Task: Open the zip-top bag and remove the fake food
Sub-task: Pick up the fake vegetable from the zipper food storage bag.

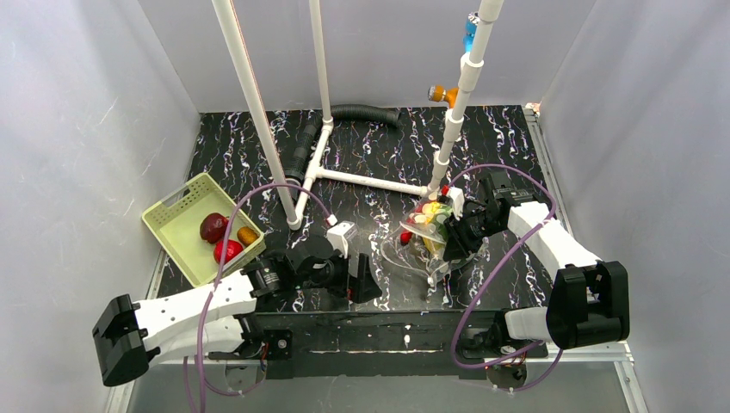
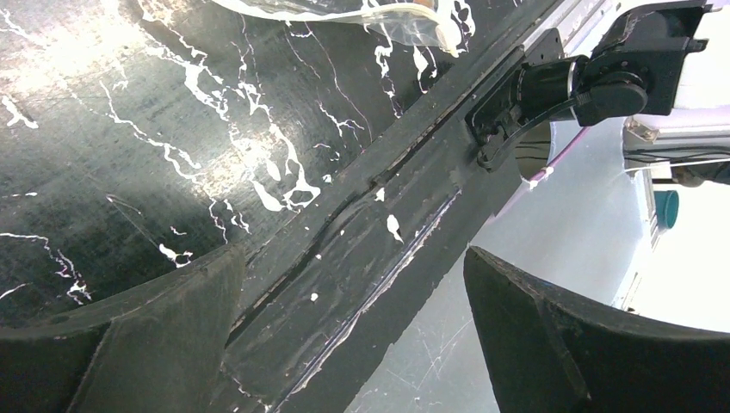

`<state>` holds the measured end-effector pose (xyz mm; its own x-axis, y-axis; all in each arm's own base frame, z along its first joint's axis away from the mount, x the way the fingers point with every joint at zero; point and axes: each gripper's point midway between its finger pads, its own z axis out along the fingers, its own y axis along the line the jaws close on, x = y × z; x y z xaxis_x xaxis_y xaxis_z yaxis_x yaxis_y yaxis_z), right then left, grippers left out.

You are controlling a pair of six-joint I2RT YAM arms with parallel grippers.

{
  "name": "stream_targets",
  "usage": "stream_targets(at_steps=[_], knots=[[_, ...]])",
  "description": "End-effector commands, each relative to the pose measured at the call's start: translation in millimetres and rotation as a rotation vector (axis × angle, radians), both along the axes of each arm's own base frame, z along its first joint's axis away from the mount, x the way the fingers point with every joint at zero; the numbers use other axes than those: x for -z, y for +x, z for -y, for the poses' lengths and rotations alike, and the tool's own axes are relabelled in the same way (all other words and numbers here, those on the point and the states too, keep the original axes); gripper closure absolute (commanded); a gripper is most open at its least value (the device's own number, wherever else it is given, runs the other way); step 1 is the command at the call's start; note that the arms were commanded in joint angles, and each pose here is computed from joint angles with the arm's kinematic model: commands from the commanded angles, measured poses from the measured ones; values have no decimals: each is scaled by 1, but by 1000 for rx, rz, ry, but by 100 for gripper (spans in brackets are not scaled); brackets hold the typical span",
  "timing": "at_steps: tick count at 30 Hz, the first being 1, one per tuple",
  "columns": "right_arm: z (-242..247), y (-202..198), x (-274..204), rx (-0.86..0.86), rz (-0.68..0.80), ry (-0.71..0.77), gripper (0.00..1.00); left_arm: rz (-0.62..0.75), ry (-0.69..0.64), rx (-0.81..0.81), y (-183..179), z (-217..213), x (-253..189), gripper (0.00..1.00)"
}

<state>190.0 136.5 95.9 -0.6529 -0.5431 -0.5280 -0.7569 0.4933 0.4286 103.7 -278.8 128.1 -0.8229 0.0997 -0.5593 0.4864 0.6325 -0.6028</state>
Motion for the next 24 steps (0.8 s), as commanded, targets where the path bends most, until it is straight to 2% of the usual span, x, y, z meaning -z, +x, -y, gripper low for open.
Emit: stream_targets(at_steps=[1, 14, 24], knots=[[-5, 6, -13, -25, 41, 29, 63, 68, -28, 1, 7, 14, -19, 2], [-6, 5, -14, -27, 41, 36, 63, 79, 1, 21, 7, 49, -13, 2], [-6, 4, -16, -29, 48, 41, 63, 207, 35, -33, 39, 79, -22, 2]])
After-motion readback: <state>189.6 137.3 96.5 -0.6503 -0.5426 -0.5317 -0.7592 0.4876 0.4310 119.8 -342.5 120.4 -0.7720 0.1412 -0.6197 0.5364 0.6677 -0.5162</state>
